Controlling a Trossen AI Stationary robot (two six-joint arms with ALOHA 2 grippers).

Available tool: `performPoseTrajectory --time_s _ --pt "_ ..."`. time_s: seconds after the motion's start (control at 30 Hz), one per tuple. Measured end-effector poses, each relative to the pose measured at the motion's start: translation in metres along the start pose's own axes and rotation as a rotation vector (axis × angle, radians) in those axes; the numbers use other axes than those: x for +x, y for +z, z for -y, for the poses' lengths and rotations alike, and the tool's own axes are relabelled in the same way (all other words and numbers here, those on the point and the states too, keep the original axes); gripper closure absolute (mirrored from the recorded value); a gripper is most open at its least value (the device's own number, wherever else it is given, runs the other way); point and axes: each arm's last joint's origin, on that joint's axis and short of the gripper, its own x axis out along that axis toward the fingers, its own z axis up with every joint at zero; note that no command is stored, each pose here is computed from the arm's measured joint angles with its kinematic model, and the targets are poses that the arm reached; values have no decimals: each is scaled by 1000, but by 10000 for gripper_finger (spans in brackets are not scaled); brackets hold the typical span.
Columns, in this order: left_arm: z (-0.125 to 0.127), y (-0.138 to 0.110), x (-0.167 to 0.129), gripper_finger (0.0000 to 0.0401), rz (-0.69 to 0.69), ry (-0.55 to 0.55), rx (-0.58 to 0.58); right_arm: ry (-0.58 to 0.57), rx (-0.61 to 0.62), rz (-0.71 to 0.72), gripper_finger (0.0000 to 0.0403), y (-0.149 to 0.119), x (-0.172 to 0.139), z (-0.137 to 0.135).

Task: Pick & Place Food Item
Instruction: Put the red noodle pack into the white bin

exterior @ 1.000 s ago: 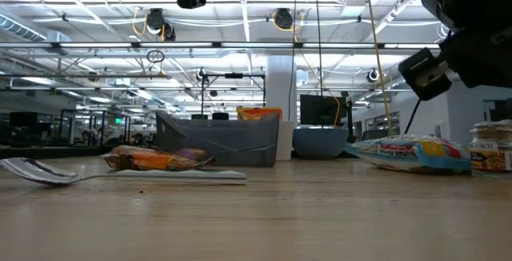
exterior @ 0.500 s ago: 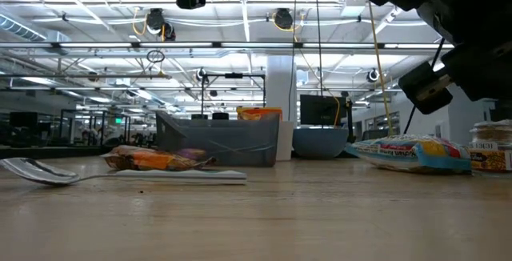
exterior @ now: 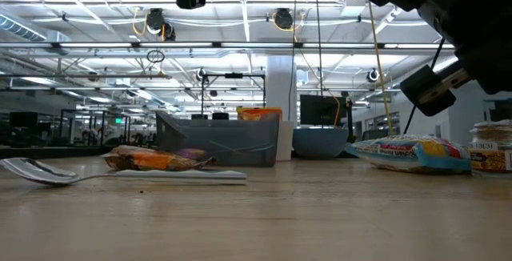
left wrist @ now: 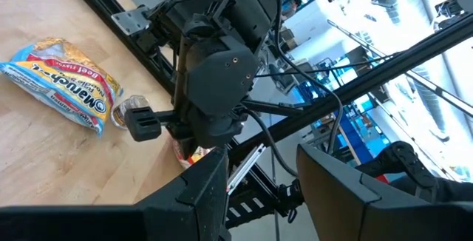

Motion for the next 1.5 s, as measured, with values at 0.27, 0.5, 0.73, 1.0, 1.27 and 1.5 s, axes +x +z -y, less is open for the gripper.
performPoseTrajectory --time_s 0.27,0.5,0.73,1.0,1.27,1.5 --pt "0 0 0 231 -1 -1 0 -31 76 23 402 2 -5 -2" --pt "1 0 0 231 1 -7 -2 -103 144 159 402 10 -30 -11" --pt "4 3 0 231 31 -43 -11 -223 217 388 403 19 -68 -16" --pt "10 8 -1 231 75 -104 -10 -238 328 595 403 29 -90 -16" --pt "15 14 -9 231 87 -107 70 -195 367 821 403 43 -110 -12" --pt "21 35 -40 231 67 -14 190 -194 432 1054 403 48 -138 -4"
